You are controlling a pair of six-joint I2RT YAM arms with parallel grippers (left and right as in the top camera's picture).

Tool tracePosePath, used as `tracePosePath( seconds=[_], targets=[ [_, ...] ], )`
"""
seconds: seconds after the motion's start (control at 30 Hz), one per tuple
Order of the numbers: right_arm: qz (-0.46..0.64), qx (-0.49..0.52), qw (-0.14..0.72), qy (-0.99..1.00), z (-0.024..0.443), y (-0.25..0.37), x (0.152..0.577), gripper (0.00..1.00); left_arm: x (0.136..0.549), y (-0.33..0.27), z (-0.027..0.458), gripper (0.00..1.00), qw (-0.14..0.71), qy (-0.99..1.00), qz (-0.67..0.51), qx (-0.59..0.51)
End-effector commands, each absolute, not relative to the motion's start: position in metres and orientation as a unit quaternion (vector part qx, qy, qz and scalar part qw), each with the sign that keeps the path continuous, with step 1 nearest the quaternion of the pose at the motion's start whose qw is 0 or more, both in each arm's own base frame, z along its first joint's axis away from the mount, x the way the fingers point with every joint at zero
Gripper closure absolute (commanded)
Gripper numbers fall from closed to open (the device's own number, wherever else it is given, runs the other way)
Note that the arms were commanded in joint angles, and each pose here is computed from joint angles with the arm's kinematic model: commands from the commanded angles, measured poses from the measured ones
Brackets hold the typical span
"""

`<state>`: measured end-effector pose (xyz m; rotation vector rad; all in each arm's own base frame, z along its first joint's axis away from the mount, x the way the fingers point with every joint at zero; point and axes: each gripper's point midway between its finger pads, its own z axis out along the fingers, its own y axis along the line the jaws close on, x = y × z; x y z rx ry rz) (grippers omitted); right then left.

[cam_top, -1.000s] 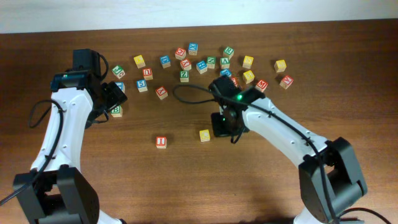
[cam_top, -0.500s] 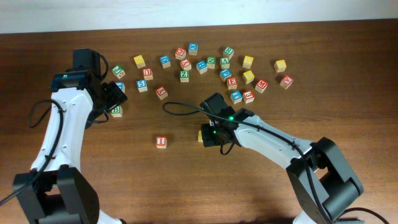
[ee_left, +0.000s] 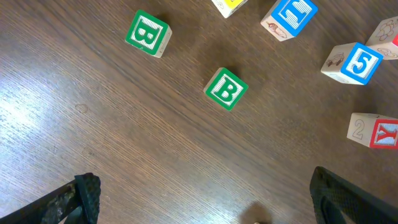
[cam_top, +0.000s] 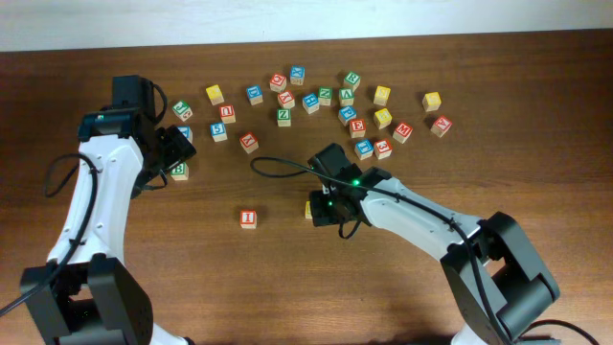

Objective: Spell out ICRA
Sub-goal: 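Push the C block with the right gripper fingers to straighten it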

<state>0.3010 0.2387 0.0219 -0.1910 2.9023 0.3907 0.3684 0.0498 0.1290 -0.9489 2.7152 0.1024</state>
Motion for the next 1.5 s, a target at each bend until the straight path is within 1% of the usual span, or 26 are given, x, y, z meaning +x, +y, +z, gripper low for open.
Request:
tracePosePath(
  seconds=[0.0, 0.37, 0.6, 0.9, 1.07, 1.2, 1.47],
  targets=[
    [0.138, -0.070, 0.100, 0.983, 0.021, 0.245, 0.295, 0.96, 0.367, 0.052, 0.126, 0.01, 0.128, 0.934, 0.042, -0.331],
    [0.141, -0.077, 0.108, 0.981, 0.022, 0.250, 0.296, 0.95, 0.367, 0.052, 0.126, 0.01, 0.128, 0.934, 0.042, -0.331],
    [0.084, -0.065, 0.142, 0.984, 0.021, 0.231, 0.309, 0.95, 0.367, 0.052, 0.126, 0.01, 0.128, 0.934, 0.042, -0.331],
    [0.089, -0.064, 0.156, 0.982, 0.023, 0.234, 0.315, 0.95, 0.367, 0.052, 0.126, 0.01, 0.128, 0.934, 0.042, -0.331],
    [0.101, -0.060, 0.146, 0.982, 0.019, 0.238, 0.313, 0.95, 0.367, 0.052, 0.126, 0.01, 0.128, 0.934, 0.042, -0.331],
    [0.110, -0.023, 0.122, 0.986, 0.007, 0.241, 0.308, 0.95, 0.367, 0.052, 0.126, 0.01, 0.128, 0.934, 0.042, -0.331],
    [0.157, -0.032, 0.101, 0.982, 0.004, 0.260, 0.303, 0.95, 0.367, 0.052, 0.126, 0.01, 0.128, 0.934, 0.042, -0.331]
  ],
)
